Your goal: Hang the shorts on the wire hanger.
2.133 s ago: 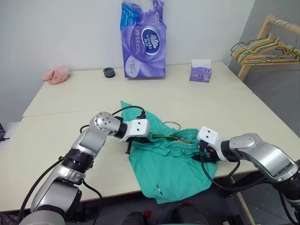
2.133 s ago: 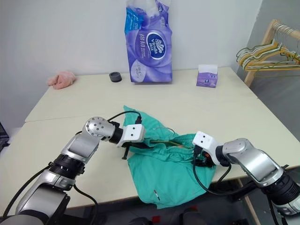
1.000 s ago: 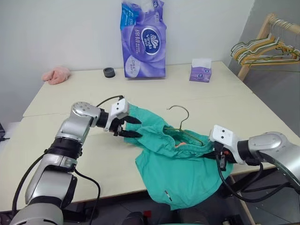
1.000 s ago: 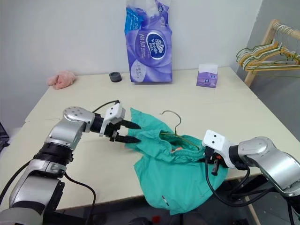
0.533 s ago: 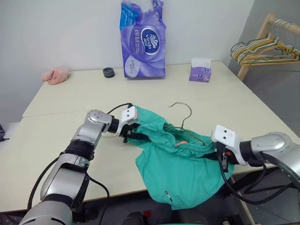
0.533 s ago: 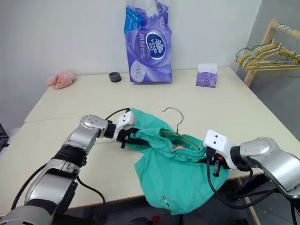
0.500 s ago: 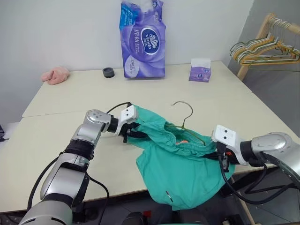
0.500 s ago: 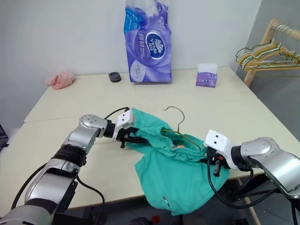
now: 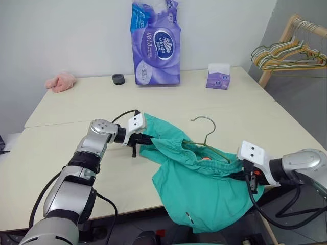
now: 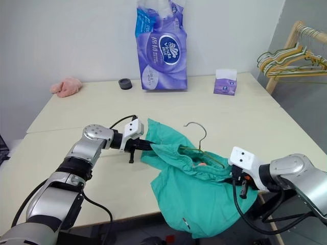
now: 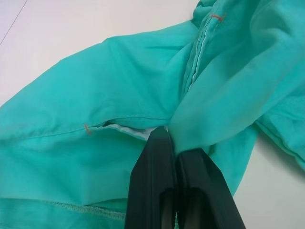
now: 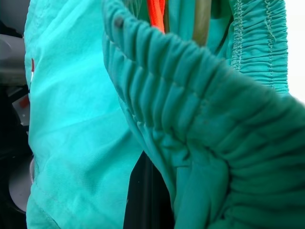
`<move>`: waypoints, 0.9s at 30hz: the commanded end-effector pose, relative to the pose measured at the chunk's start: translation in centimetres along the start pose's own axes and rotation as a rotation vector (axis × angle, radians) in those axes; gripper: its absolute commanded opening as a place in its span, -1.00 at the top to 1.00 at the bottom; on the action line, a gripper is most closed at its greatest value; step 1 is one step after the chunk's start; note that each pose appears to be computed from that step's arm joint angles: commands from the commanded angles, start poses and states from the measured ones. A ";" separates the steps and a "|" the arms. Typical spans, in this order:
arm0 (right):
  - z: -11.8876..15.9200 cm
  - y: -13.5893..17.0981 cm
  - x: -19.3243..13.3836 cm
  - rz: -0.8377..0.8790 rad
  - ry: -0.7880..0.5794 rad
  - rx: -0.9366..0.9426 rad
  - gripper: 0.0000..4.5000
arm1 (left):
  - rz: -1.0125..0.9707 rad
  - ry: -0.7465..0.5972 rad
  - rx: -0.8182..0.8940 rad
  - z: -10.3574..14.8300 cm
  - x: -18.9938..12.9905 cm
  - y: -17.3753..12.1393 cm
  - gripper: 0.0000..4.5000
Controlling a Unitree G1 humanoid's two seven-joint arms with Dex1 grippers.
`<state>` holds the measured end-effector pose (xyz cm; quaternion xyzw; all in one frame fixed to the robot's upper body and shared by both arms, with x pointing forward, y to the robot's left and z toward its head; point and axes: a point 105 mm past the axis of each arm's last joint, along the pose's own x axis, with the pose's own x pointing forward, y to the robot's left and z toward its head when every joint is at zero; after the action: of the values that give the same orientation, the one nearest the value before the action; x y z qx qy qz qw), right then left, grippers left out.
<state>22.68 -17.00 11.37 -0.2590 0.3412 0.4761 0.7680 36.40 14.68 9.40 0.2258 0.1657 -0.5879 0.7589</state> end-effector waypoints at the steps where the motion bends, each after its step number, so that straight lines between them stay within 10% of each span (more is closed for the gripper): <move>1: 0.5 -0.5 -1.2 -0.034 -0.014 -0.032 1.00 | 0.038 -0.006 0.041 0.6 -1.0 0.7 0.98; 19: 0.4 -0.4 -2.1 -0.040 -0.025 -0.030 1.00 | 0.020 -0.064 0.019 1.2 -0.7 0.0 0.98; 27: 0.5 -0.6 -1.9 -0.052 -0.030 -0.036 1.00 | -0.027 -0.205 -0.114 4.5 -4.0 -0.2 -0.08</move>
<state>22.33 -18.28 12.36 -0.2587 0.3387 0.4646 0.7762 35.36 15.21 12.72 0.1365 0.1481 -0.6002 0.7740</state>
